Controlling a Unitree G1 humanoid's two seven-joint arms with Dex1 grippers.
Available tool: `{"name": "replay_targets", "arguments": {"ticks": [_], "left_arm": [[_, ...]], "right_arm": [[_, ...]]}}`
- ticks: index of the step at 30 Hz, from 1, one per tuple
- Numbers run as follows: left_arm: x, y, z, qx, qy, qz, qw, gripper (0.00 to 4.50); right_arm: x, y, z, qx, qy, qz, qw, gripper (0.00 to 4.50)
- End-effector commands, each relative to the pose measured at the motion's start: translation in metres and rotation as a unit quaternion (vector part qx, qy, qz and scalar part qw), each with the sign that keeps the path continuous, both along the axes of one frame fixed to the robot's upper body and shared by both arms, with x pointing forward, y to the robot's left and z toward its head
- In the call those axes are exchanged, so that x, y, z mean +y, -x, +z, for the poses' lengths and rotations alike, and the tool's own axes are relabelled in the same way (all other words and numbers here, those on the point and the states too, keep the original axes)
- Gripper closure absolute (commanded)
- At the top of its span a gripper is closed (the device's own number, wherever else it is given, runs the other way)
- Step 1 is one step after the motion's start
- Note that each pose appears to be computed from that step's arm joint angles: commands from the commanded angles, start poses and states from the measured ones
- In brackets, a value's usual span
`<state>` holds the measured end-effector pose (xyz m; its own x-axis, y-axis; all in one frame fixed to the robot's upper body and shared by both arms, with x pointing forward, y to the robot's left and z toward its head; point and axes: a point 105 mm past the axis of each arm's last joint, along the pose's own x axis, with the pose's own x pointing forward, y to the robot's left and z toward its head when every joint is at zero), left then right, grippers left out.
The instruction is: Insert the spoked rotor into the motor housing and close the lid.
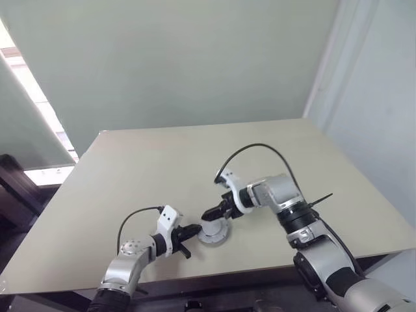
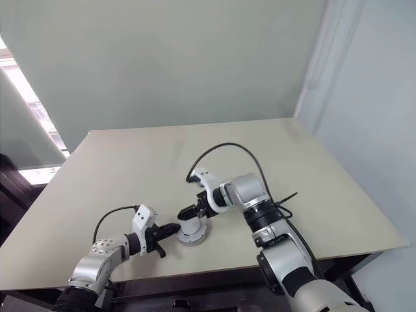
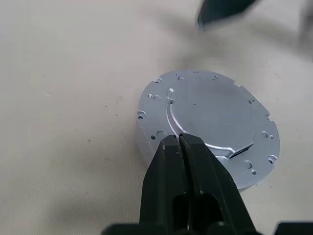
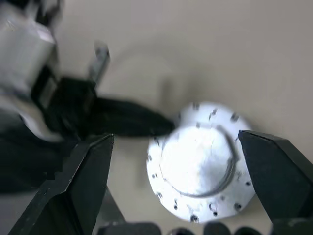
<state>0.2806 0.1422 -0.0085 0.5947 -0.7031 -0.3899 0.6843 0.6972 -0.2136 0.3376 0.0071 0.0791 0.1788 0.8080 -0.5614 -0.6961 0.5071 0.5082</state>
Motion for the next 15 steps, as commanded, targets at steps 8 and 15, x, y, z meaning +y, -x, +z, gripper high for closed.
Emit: {"name": "replay_targets", "arguments": {"ticks": [8,15], "left_arm": [[-0.007,0.004,-0.007,0.016,-0.009,-0.019,1.0,4.5],[-0.001,0.007,-0.004,0.016,-0.015,-0.016,1.0,4.5]], "right_arm": [[-0.056,-0.026,-0.017,0.154,-0.12,-0.187,0.963,0.02],[-0.055,-0.013,-0.046,0.234,-0.169,-0.22,0.932,0.02]]}}
